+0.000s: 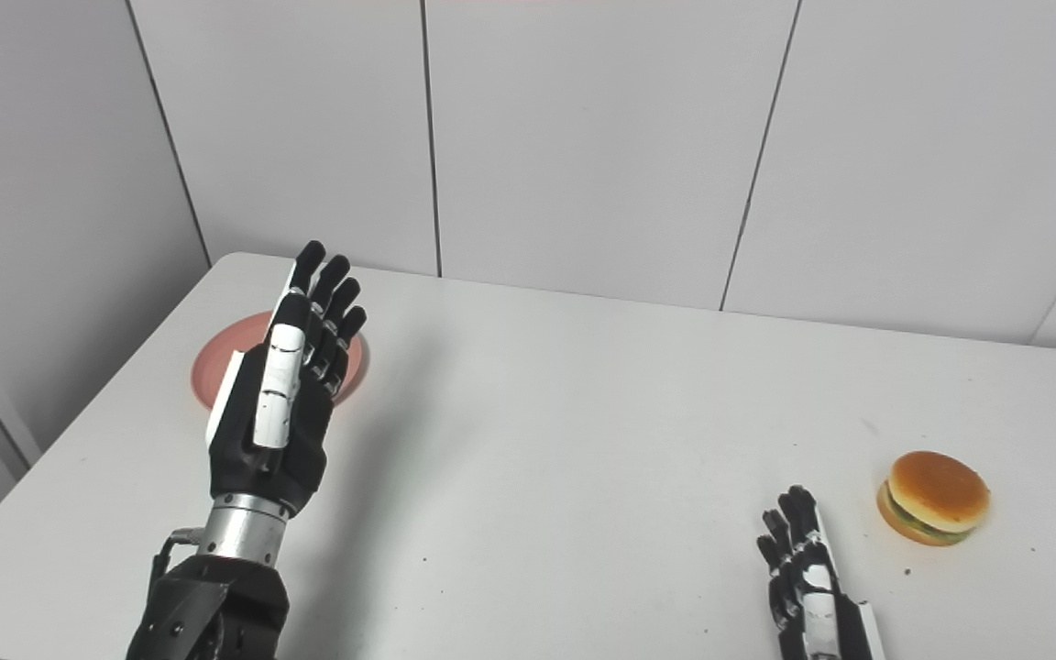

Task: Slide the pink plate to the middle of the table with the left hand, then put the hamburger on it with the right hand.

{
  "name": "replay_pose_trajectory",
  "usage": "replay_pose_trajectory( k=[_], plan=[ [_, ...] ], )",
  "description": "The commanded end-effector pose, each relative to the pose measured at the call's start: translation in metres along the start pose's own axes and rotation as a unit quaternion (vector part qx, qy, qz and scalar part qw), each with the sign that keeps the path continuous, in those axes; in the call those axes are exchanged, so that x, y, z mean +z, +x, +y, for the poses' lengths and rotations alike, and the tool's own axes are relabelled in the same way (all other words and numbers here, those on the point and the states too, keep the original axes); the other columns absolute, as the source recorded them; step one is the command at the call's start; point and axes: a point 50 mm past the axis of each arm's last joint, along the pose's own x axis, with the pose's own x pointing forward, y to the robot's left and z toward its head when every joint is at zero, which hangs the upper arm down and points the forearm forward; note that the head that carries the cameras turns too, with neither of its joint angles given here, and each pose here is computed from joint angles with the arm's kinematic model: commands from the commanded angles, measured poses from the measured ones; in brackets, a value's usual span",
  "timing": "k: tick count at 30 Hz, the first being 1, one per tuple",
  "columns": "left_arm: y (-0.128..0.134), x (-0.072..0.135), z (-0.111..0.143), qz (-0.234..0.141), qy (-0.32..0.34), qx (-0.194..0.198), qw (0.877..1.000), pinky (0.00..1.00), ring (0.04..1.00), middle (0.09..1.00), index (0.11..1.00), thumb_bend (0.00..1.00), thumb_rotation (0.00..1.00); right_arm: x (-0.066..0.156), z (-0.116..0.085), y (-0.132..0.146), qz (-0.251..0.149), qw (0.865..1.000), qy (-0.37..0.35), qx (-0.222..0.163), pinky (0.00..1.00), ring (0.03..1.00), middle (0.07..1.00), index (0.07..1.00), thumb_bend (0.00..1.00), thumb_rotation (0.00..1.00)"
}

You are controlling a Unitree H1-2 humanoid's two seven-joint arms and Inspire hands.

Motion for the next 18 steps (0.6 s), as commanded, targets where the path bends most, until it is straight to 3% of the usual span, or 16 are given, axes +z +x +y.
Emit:
replay_pose_trajectory(
  k=[1, 4, 13, 18],
  plan=[
    [0.022, 0.021, 0.008, -0.059, 0.017, -0.011, 0.998, 1.00, 0.980, 0.972, 0.967, 0.79, 0.83, -0.021, 0.001, -0.018, 0.051, 0.999, 0.010, -0.005, 1.00, 0.978, 0.996, 0.978, 0.81, 0.93],
    [0.040, 0.031, 0.023, -0.075, 0.041, 0.002, 0.996, 1.00, 0.964, 0.962, 0.969, 0.80, 0.86, -0.021, 0.001, -0.019, 0.052, 0.999, 0.009, -0.004, 1.00, 0.981, 0.999, 0.981, 0.80, 0.93],
    [0.078, 0.053, 0.063, -0.097, 0.063, 0.024, 0.993, 1.00, 0.994, 0.982, 0.966, 0.85, 0.83, -0.021, 0.000, -0.019, 0.053, 0.999, 0.008, -0.006, 1.00, 0.976, 0.994, 0.974, 0.83, 0.92],
    [0.097, 0.059, 0.086, -0.106, 0.088, 0.031, 0.990, 1.00, 0.958, 0.962, 0.950, 0.92, 0.82, -0.022, 0.001, -0.019, 0.055, 0.998, 0.007, -0.006, 1.00, 0.977, 0.993, 0.974, 0.81, 0.92]
  ],
)
